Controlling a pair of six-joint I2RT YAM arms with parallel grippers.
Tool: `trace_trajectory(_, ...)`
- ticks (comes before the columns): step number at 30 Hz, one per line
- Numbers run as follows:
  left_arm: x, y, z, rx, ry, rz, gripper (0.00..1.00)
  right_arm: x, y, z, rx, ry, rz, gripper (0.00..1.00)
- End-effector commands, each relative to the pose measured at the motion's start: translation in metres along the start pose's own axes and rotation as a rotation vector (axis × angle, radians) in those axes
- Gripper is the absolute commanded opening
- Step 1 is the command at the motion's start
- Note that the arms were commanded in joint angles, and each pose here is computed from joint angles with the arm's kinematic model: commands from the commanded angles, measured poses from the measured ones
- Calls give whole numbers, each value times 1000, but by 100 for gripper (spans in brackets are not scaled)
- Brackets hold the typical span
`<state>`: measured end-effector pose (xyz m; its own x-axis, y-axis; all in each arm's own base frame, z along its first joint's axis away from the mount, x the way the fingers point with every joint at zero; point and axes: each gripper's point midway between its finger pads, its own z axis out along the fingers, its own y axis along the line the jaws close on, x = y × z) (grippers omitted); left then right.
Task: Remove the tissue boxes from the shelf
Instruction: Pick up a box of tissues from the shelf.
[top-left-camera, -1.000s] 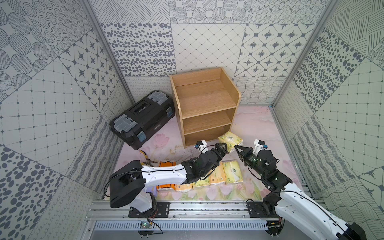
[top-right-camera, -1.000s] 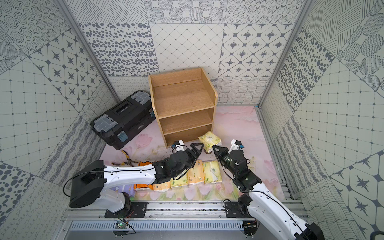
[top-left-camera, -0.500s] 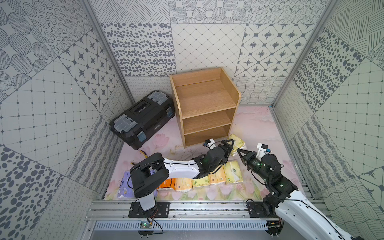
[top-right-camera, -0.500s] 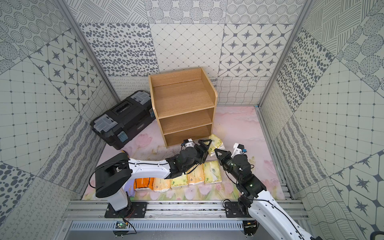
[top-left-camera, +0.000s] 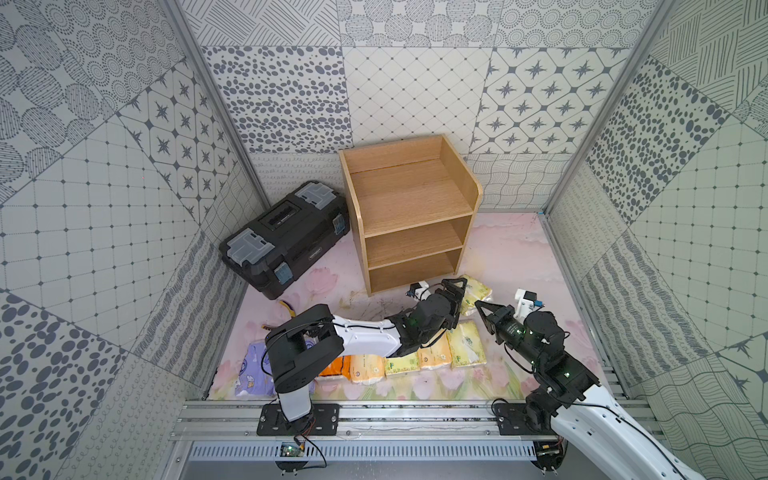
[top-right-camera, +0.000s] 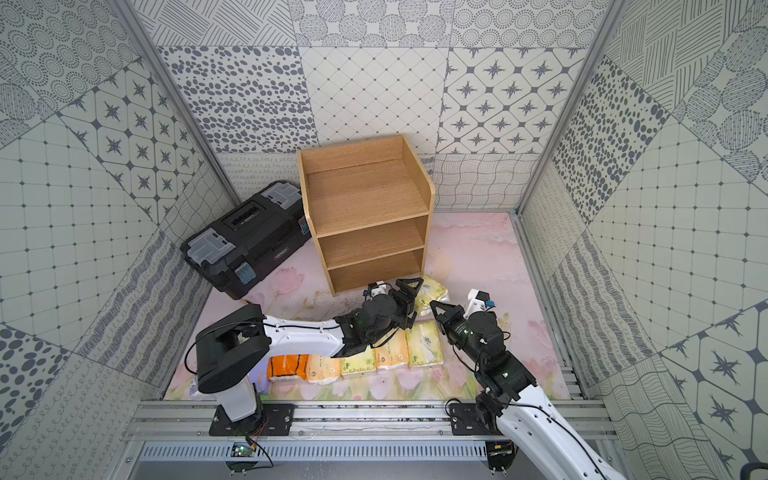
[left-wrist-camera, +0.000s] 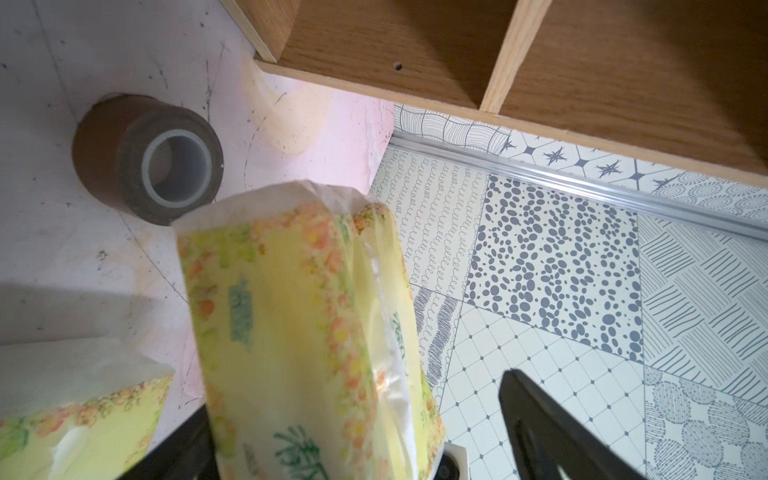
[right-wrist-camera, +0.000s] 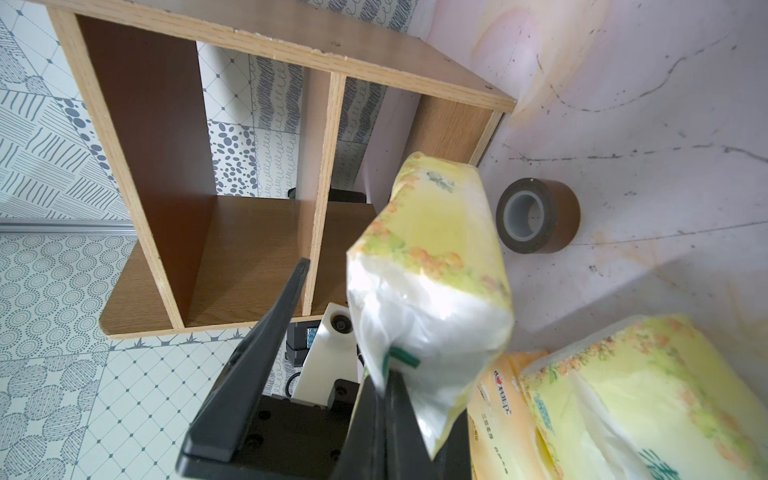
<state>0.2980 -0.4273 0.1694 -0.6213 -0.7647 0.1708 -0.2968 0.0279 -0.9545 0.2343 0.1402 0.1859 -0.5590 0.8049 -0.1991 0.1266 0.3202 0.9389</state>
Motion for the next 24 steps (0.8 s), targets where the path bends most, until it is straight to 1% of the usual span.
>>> trace_trajectory(1,-8,-2,0,26,-39,-58,80,-3,19,-7,-60,-10,-17,0)
trace_trajectory(4,-10,-3,-1,30,-55,-53,61,-4,18,-9,-57,-14,-19,0)
trace_trajectory(8,-10,-2,-1,27,-59,-50,40,-4,15,-9,-45,-16,-21,0)
trace_trajectory(11,-9,-1,-1,25,-56,-49,30,-5,13,-10,-33,-22,-24,0)
trace_trajectory(14,-7,1,-1,13,-54,-37,24,-6,12,-12,-24,-30,-41,0)
trace_trajectory(15,-6,3,-1,1,-52,-28,24,-7,11,-13,-19,-33,-55,5)
trace_trajectory(16,-5,4,-2,-6,-50,-23,23,-7,12,-14,-17,-35,-69,13)
trace_trajectory(18,-5,8,-3,-22,-48,-1,21,-10,14,-17,-3,-48,-119,39)
trace_trajectory(19,-4,9,-3,-29,-46,13,21,-13,15,-19,12,-57,-146,46)
trace_trajectory(20,-2,10,-4,-35,-42,29,20,-17,14,-23,39,-73,-176,51)
trace_trajectory(21,1,12,-4,-49,-36,46,20,-21,12,-27,69,-95,-206,53)
trace_trajectory(24,9,20,-6,-81,-28,105,18,-35,12,-43,124,-159,-294,57)
